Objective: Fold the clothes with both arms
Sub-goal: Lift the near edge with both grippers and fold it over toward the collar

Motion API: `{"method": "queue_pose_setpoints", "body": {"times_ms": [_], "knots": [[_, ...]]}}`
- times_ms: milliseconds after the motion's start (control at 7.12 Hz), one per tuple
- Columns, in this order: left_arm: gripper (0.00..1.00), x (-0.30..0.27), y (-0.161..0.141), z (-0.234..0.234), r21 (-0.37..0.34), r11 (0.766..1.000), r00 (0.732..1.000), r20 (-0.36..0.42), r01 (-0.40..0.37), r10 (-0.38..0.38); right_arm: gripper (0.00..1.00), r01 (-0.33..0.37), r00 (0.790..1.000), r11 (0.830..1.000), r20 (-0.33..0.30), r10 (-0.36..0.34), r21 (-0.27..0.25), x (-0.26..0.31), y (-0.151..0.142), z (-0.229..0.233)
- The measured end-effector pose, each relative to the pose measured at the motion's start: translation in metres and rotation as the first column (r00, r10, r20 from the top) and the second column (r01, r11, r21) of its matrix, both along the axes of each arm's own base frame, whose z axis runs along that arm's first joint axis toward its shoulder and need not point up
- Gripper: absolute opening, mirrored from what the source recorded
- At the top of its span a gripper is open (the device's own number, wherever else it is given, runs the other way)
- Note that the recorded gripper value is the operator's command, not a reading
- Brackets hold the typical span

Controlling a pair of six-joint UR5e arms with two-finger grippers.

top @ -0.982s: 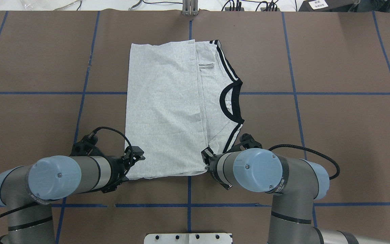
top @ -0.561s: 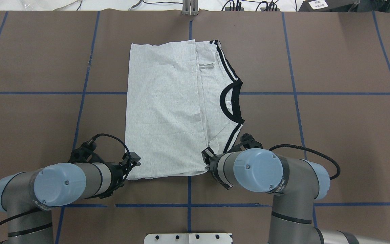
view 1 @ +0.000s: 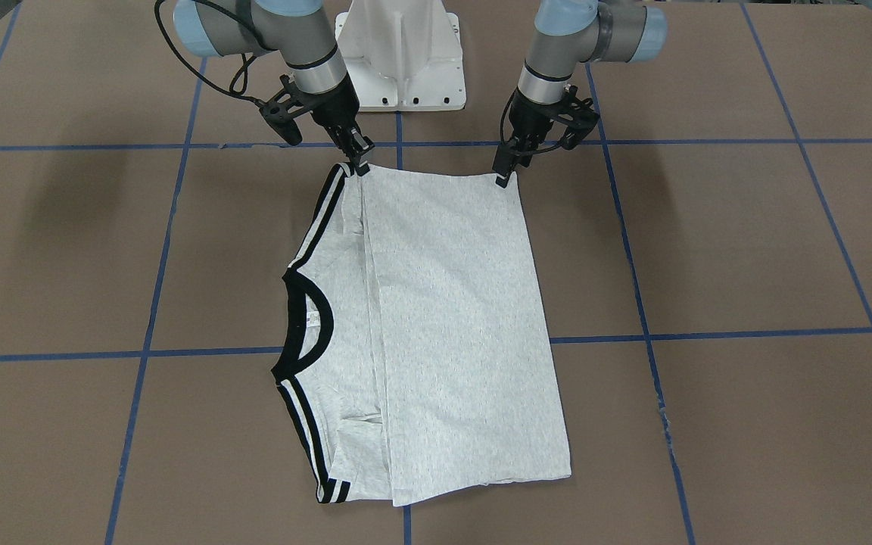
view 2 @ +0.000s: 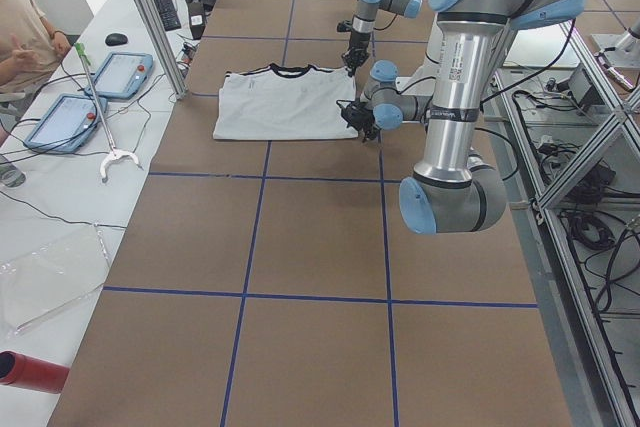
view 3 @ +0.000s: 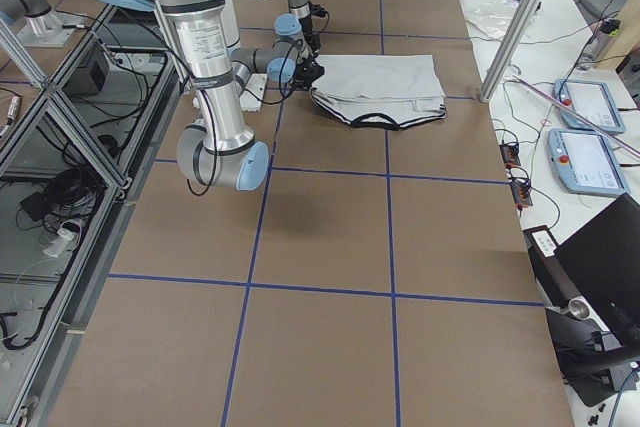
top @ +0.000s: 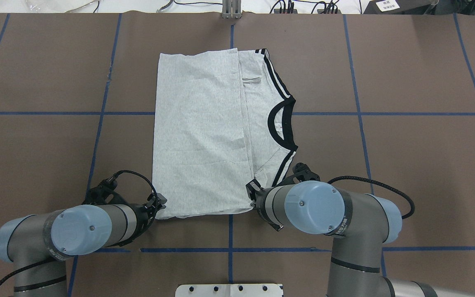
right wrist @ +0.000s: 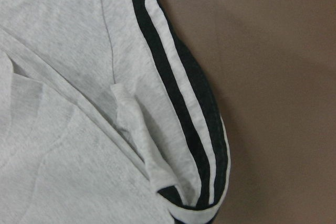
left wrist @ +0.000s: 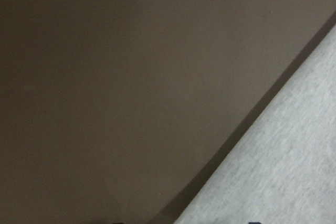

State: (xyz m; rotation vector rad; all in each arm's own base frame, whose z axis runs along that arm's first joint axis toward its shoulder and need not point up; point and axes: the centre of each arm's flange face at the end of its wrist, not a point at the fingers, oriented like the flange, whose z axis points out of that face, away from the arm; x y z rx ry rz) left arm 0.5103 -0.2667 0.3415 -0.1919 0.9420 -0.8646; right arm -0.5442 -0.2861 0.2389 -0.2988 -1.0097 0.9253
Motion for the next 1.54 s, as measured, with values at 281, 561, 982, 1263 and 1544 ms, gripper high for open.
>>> {"method": "queue_pose_setpoints", "body": {"times_ms": [281, 561, 982, 1263, 1544], "knots": [[0.00, 0.001, 0.000, -0.004, -0.002, 1.000, 1.000, -0.008, 0.002, -0.002, 0.00, 0.000, 1.000, 1.000, 0.005, 0.000, 0.001, 0.002, 0.000, -0.002], [0.00, -0.001, 0.000, -0.006, -0.002, 1.000, 1.000, -0.012, 0.004, -0.004, 0.00, 0.000, 1.000, 1.000, 0.008, 0.000, 0.001, 0.002, 0.000, -0.004], [0.00, -0.015, 0.003, -0.028, 0.014, 1.000, 0.998, -0.059, 0.002, -0.001, 0.00, -0.001, 1.000, 1.000, 0.013, 0.001, 0.003, 0.007, 0.001, -0.005], [0.00, -0.034, 0.031, -0.073, 0.036, 0.998, 0.988, -0.149, -0.043, 0.048, 0.00, 0.022, 1.000, 1.000, 0.011, -0.022, -0.012, 0.028, 0.025, -0.010], [0.00, -0.054, 0.054, -0.112, 0.049, 0.996, 0.972, -0.217, -0.078, 0.087, 0.00, 0.032, 0.999, 0.998, -0.005, -0.032, -0.053, 0.058, 0.051, -0.026]]}}
